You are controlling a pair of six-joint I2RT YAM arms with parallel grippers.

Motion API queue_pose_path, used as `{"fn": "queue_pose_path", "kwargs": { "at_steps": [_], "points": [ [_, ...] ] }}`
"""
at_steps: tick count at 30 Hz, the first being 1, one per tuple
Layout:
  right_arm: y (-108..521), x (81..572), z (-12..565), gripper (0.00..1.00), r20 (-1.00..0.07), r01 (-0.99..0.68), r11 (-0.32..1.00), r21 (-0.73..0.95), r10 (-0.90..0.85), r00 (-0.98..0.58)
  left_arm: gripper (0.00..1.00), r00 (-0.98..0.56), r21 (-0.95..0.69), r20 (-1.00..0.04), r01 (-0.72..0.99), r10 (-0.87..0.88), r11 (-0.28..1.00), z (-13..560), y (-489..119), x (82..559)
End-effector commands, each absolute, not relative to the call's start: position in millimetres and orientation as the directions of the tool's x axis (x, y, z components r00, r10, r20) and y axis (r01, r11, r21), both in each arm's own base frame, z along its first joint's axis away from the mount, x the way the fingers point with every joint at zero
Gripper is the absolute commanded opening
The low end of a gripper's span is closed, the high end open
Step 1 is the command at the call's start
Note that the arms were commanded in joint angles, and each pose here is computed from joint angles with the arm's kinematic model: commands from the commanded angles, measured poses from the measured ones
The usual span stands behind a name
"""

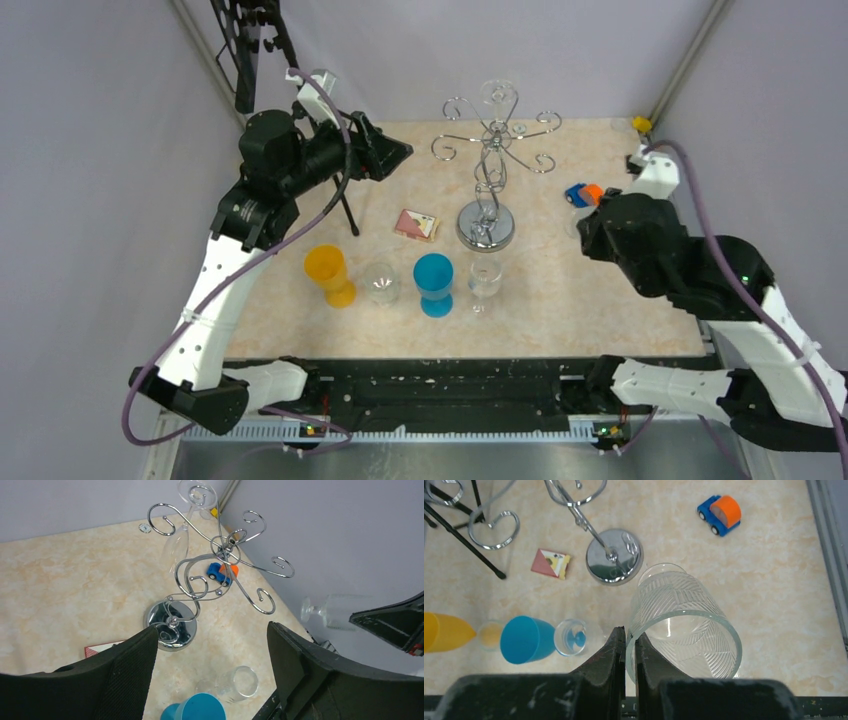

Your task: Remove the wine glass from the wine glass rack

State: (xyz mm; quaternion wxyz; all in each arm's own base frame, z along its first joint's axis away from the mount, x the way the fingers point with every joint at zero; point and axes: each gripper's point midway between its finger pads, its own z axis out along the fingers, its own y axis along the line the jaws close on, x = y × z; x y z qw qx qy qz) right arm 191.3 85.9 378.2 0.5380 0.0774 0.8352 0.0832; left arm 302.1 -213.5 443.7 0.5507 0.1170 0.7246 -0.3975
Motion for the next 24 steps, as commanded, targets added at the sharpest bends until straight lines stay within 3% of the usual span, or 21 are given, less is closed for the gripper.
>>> {"fn": "queue_pose_path", "kwargs": {
  "at_steps": [1,9,16,24],
  "points": [
    [114,190,346,0.0,-0.831,0.005,0.97,0.245,0.213,-0.514,0.82,-0.318,-0.415,-0.909,0.621,-0.27,0.665,453,-208,298],
    [148,186,268,0.0,-0.708,-0.03,0.959,0.282,0.188,-0.681,0.82,-0.321,-0.42,-0.907,0.621,-0.274,0.662,450,-207,294],
    [169,184,220,0.0,-0.627,-0.024,0.934,0.358,0.221,-0.747,0.82,-0.322,-0.419,-0.907,0.619,-0.272,0.664,447,-206,290],
    [173,186,178,0.0,-0.58,0.018,0.95,0.313,0.207,-0.788,0.82,-0.32,-0.418,-0.907,0.619,-0.273,0.664,447,-204,288]
  ]
}}
